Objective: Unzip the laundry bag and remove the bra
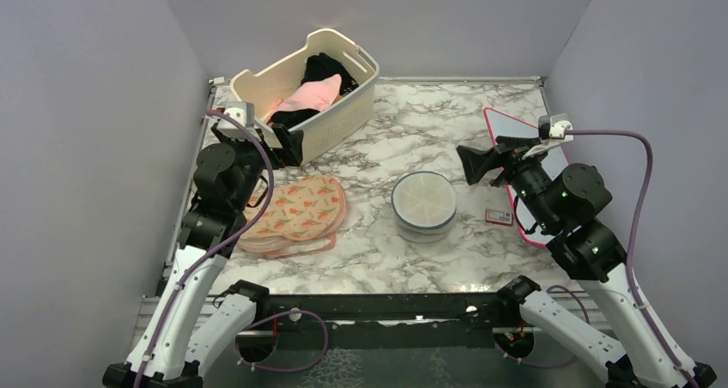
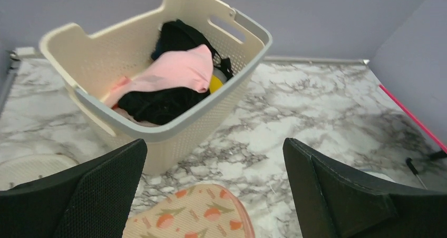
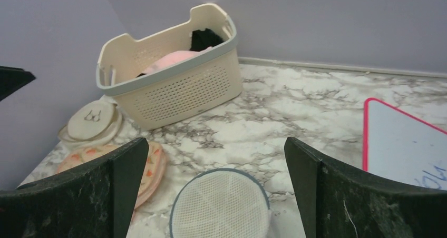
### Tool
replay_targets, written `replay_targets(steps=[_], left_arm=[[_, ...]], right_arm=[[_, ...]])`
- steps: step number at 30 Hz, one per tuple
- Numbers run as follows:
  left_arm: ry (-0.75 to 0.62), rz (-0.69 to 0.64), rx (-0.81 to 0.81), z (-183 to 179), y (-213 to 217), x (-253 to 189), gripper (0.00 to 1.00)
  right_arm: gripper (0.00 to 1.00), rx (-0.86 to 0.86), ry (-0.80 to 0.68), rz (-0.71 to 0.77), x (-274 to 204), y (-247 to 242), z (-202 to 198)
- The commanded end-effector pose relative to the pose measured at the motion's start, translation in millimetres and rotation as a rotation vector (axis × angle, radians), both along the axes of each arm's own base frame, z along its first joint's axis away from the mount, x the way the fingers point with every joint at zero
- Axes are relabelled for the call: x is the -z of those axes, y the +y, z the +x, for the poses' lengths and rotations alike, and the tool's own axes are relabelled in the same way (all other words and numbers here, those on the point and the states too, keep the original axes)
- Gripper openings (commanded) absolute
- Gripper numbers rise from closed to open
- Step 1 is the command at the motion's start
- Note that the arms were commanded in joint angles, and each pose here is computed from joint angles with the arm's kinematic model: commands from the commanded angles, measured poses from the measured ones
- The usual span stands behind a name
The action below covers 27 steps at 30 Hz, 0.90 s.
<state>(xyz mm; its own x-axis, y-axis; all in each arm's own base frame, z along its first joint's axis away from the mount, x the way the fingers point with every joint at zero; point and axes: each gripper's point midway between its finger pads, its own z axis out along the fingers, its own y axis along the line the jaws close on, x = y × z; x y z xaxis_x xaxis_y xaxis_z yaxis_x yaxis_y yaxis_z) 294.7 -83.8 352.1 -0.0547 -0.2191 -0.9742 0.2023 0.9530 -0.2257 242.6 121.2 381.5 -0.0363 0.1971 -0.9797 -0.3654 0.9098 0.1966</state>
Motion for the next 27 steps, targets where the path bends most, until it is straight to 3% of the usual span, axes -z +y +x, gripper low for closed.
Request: replay_targets(steps=[1, 9, 17, 22, 27], left_arm=[[0.195, -0.079, 0.197, -10.1, -37.3, 35.7, 0.99], [0.489, -0.16, 0.456, -33.1, -104.0, 104.0, 0.99], [0.673, -0.181, 0.649, -68.7, -188.7, 157.5, 0.99], [0.777, -0.116, 0.676, -73.9, -231.5, 194.6, 0.92], [0.792, -0.134, 0.679, -67.0, -253.3, 210.5, 0.85]], right_arm=[[1.0, -0.159, 0.1, 0.049, 16.8, 27.5, -11.3], [1.0, -0.211, 0.207, 0.07, 46.2, 38.1, -15.2], [1.0, -0.249, 0.307, 0.055, 70.8, 46.9, -16.7], [1.0, -0.247, 0.348, 0.033, 81.1, 45.4, -19.3], [1.0, -0.253, 0.387, 0.018, 92.6, 43.6, -25.7]])
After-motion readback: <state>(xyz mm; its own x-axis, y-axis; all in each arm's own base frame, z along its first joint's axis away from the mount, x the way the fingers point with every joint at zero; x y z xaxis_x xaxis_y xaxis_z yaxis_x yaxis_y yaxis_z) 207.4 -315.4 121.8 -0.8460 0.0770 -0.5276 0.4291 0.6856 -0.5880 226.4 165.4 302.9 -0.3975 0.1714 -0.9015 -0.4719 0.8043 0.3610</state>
